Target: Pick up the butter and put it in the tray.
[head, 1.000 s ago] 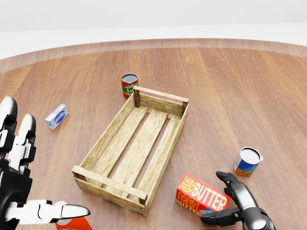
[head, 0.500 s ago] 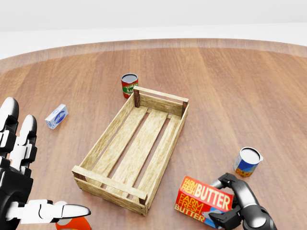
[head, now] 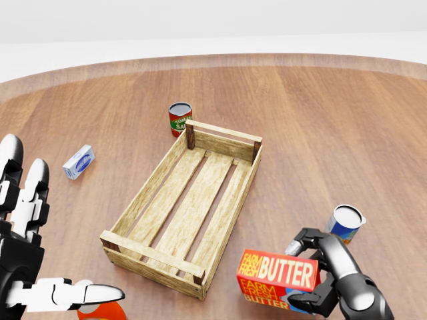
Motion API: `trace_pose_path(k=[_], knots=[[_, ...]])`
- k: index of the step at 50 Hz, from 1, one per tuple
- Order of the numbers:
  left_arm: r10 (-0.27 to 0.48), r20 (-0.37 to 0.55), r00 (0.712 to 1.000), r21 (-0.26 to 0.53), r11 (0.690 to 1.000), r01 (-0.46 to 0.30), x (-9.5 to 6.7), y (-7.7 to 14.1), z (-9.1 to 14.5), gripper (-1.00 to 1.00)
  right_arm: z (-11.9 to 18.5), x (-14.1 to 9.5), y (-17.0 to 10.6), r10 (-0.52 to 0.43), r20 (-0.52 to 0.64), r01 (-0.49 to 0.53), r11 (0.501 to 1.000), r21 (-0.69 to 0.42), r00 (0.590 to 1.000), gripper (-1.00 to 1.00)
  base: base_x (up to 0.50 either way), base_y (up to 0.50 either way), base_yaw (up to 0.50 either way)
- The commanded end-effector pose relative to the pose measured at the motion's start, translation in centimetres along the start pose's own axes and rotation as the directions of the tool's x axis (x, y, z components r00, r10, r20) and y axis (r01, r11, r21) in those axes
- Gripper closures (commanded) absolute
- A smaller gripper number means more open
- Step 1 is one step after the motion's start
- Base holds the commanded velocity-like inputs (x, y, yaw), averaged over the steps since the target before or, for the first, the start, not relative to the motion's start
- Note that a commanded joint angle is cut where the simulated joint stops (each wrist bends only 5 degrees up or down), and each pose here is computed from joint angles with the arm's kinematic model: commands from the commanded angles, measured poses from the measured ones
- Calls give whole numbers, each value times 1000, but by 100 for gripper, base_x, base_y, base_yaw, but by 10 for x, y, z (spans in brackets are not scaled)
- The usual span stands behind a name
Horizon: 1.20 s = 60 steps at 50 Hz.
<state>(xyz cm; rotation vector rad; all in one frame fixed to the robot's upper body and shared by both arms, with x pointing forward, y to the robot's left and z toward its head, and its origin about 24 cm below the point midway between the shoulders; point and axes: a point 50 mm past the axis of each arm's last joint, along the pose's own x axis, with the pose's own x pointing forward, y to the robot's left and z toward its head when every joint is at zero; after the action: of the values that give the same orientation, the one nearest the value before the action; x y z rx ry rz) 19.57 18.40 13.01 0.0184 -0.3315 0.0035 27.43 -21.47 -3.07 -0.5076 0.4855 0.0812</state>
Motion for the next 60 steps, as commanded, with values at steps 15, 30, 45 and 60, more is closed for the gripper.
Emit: trace_pose_path(k=[15, 30, 45, 60], knots=[[1, 6, 1000, 0, 1000, -1, 0, 0, 2, -100, 66, -21, -24, -73, 298, 81, 997, -14, 952, 100, 0, 0, 0], [-1, 1, 1000, -1, 1000, 1, 0, 0, 0, -100, 105, -9, -33, -118, 387, 106, 993, 51, 914, 100, 0, 0, 0], [1, 7, 1000, 0, 1000, -1, 1, 0, 1, -100, 166, 5, -30, -122, 491, 78, 991, 110, 862, 100, 0, 0, 0], [-2, 5, 1000, -4, 1000, 2, 1, -1, 0, -100, 218, 36, -16, -88, 419, 25, 988, 152, 904, 100, 0, 0, 0]])
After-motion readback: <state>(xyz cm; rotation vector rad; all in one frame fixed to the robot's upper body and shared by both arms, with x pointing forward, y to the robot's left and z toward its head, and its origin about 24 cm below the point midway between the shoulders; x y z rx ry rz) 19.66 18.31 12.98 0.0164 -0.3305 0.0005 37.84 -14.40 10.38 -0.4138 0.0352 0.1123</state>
